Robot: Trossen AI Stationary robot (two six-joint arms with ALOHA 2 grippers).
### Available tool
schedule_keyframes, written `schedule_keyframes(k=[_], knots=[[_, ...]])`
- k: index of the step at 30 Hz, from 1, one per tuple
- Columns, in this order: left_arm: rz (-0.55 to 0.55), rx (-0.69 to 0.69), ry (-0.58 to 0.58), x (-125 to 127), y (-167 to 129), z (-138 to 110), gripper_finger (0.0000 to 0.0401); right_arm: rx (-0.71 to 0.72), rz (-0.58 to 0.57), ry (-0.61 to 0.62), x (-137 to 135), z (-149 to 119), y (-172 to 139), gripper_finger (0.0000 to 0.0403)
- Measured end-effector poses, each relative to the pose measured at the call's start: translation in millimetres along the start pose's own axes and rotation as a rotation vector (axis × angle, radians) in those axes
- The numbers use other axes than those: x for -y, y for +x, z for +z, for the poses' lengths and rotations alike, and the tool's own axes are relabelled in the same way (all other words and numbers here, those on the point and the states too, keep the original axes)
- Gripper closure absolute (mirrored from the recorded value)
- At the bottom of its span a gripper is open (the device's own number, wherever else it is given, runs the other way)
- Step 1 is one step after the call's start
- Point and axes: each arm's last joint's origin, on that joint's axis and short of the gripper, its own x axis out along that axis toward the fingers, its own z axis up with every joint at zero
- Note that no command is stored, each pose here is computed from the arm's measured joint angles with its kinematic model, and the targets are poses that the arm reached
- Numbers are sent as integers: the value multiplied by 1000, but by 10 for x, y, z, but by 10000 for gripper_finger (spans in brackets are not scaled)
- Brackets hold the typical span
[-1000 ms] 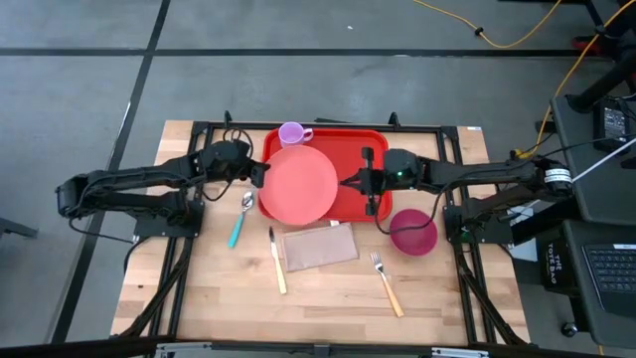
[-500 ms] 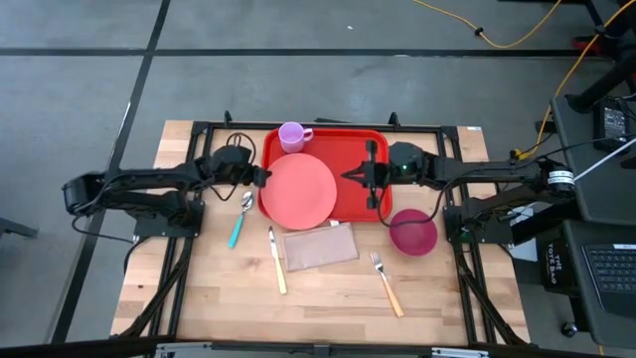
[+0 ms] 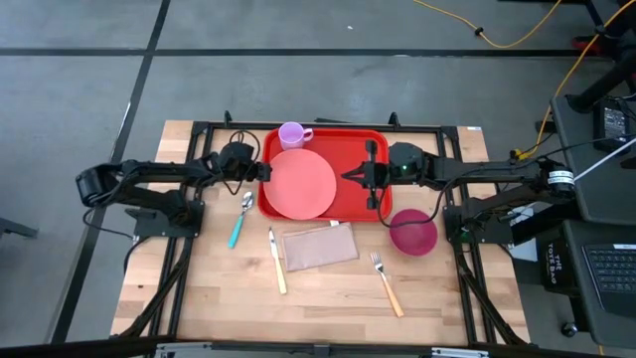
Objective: Set up tray
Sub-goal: Put the pink plate on the red serving tray to the bottom of the purple mug, then put the dark pink bowl on top of the pink plate
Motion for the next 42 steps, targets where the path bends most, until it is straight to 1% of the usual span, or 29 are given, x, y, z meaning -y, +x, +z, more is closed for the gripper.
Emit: schedule_keyframes(k=[4,9,19,25,29,35,38,42], knots=[[20,-13,9,-27,64,-22,399,-1,0,0,0,-1,0,393],[7,3,27,-22,126,-15,399,-1,1,0,-1,-1,0,393],[13,15,43,-23,136,-13,391,-15,7,1,-7,-14,0,393],[41,38,48,-33,137,-8,368,-29,14,2,-13,-28,0,393],[45,39,74,-35,137,-8,349,-38,18,3,-17,-38,0,393],[38,32,94,-30,137,-13,317,-47,22,22,-21,-46,0,393],[37,31,122,-30,137,-13,303,-49,23,31,-22,-48,0,393],[5,3,153,-19,134,-20,289,-50,23,32,-23,-48,0,393]])
